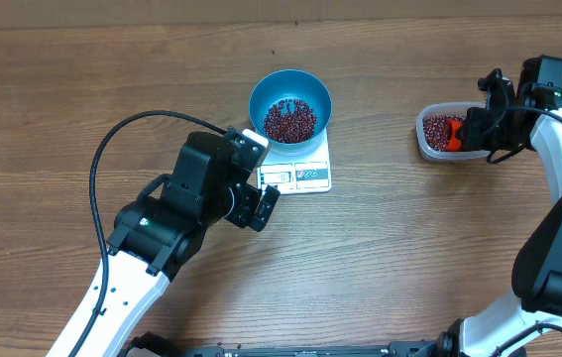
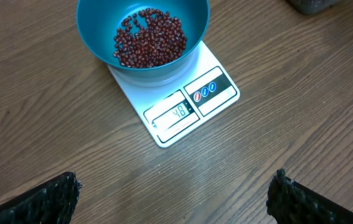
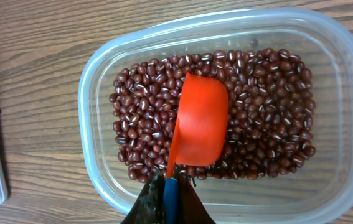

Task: Scoop item into bowl and weigh 150g on scale
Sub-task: 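Lower the red scoop into the bean tub and drag it through beans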

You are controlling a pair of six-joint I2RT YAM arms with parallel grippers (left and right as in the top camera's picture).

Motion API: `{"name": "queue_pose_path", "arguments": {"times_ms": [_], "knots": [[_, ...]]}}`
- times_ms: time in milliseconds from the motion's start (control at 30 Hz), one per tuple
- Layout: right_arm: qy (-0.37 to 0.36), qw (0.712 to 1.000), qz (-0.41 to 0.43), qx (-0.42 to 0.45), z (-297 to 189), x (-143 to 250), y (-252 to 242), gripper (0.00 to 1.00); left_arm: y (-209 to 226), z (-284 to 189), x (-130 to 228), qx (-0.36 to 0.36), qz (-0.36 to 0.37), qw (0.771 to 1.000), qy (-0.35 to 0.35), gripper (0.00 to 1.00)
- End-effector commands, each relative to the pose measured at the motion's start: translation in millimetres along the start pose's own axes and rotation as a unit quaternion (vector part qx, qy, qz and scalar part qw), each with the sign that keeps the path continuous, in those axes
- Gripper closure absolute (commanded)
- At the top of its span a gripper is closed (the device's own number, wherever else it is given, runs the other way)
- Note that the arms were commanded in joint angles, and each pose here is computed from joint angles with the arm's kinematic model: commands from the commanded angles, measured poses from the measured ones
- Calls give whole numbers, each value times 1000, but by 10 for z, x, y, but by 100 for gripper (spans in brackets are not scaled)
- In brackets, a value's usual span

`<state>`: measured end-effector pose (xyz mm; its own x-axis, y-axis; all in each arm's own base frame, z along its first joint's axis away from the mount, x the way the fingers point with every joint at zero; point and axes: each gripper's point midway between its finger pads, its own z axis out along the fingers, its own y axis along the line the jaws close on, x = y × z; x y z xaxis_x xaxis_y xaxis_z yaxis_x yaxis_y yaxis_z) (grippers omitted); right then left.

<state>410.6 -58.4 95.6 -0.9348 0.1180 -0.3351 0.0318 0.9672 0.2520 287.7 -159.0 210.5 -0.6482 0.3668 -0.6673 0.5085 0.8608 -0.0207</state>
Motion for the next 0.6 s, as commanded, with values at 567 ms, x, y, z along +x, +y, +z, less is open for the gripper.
{"name": "queue_pose_path", "arguments": {"times_ms": [567], "knots": [[-5,996,0,-85,44,-3,270,96,-34,-31,-91,8,-3,1000,-10,1]]}}
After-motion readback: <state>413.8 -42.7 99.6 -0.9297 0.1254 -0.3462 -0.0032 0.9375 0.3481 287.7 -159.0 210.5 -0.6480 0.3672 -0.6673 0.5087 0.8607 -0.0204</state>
